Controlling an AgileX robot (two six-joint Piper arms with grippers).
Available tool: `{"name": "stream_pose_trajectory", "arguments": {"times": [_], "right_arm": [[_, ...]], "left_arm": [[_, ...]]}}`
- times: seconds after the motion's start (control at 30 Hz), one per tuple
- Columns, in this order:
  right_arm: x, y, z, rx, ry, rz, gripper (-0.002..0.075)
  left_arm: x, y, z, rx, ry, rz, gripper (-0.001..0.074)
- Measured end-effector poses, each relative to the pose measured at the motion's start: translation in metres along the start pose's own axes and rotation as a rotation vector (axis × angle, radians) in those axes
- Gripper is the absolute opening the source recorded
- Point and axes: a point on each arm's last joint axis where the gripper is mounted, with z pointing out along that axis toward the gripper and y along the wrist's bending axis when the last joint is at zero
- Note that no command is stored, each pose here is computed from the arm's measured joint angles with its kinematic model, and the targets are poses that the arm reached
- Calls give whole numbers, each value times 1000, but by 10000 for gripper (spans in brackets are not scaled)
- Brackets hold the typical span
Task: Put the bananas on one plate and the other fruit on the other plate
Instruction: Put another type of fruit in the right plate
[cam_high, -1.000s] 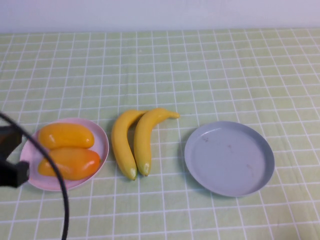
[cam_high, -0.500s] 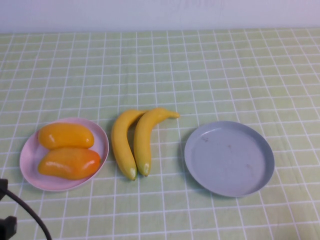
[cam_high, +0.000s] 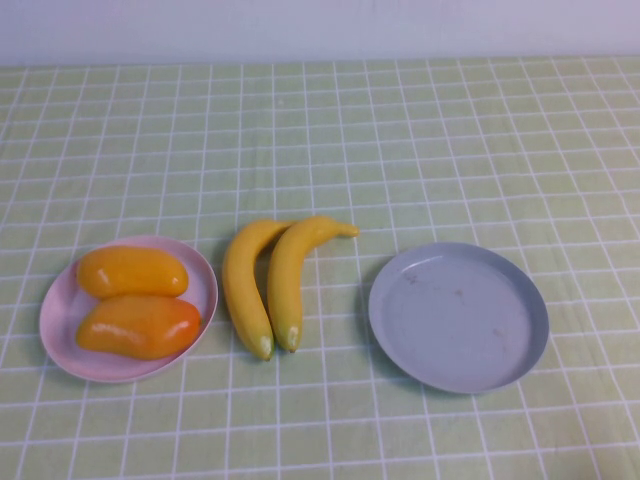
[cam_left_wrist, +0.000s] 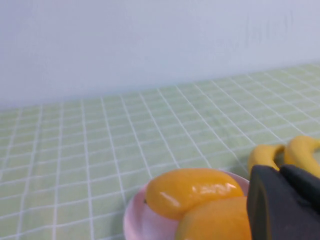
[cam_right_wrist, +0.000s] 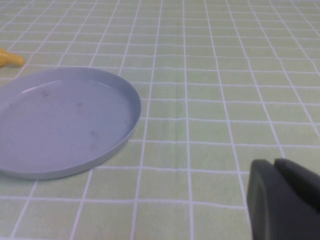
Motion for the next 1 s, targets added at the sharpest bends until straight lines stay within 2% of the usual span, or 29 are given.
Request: {"name": "stream_pose_trajectory", "arguments": {"times": [0.13,0.23,0.7,1.0], "right_arm": [[0,0,0,-2,0,7,-15],[0,0,0,-3,0,9,-15],[0,0,0,-4,1,10,-15],[0,0,0,-4,2,10,-15]], "left_arm": [[16,3,-9,-99,-79,-11,2],[31,4,-8,-132,-62,-17,2],[69,1,-7,-119,231,-56,2],[70,1,-7,-120,243,-57,2]]}}
